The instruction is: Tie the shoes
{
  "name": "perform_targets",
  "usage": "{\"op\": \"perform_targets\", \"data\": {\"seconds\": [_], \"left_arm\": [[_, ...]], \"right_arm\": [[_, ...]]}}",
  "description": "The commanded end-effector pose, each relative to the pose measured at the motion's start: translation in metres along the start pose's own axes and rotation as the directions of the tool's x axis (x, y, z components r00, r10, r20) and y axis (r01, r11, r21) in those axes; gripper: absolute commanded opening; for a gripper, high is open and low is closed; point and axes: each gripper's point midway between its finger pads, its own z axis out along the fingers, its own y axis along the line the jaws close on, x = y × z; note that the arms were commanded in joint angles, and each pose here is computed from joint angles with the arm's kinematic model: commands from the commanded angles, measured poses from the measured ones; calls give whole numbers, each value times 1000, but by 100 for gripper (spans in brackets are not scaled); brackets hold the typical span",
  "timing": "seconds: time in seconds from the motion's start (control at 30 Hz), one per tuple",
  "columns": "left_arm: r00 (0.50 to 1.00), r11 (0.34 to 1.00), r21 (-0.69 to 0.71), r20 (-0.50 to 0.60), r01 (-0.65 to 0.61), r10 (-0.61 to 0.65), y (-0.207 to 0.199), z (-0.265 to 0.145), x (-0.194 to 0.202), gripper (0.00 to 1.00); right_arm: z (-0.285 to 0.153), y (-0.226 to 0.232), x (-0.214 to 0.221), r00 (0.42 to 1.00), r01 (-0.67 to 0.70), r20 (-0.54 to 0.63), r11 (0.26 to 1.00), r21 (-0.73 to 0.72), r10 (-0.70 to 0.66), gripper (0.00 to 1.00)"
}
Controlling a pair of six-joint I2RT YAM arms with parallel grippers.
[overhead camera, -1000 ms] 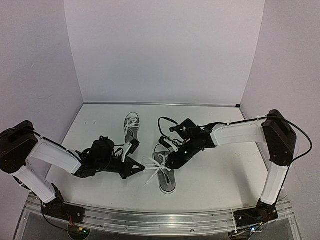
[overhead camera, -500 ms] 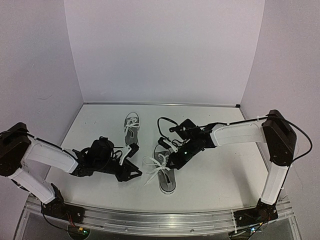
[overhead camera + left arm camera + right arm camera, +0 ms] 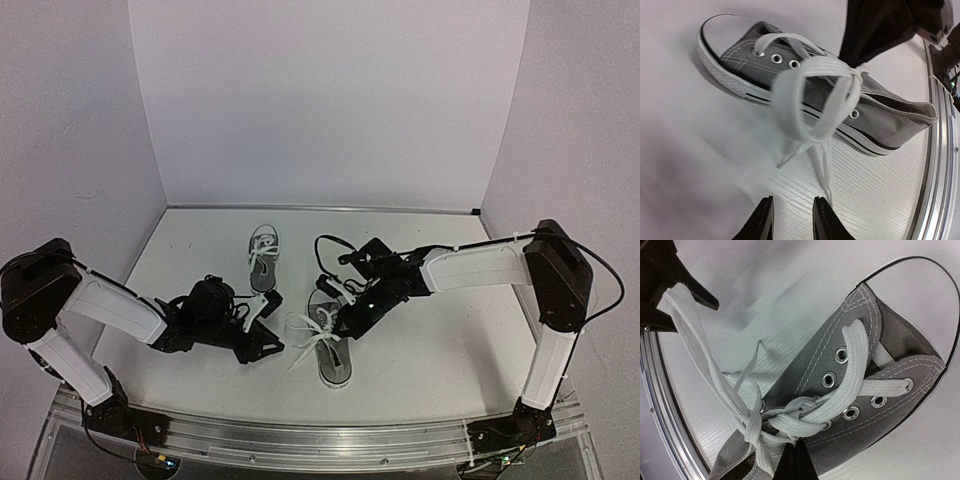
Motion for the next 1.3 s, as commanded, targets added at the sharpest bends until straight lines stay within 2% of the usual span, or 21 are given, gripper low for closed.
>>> {"op": "perform_targets", "data": {"seconds": [0.0,0.1,0.27,0.53,0.63,0.7,0.83,1.27], "left_arm": [[991,989,59,-15,-134,135,-28,9,-4,29],[984,982,81,-50,-168,172,-40,18,4,33],[980,984,46,-91,-172,175,-35,32,10,39],[957,973,-12,-185,-229,223,-30,51,19,37],[952,971,-25,-204,-237,227,-29,53,21,29],[951,971,-37,-218,-234,221,-28,50,24,17],[954,976,-51,-229,-212,195,-27,37,28,1],[963,991,-60,-249,-124,105,-33,5,42,0]], "right_arm": [[3,0,-7,1000,3,14,1000,6,-3,0],[3,1,-8,1000,3,17,1000,2,-3,0],[3,1,-9,1000,-2,20,1000,1,2,0],[5,1,-6,1000,-7,18,1000,-3,7,0],[6,0,-5,1000,-7,16,1000,-2,7,0],[6,0,-4,1000,-9,15,1000,-1,9,0],[7,0,-3,1000,-9,15,1000,-1,9,0],[9,-1,-2,1000,-19,21,1000,-9,20,0]]}}
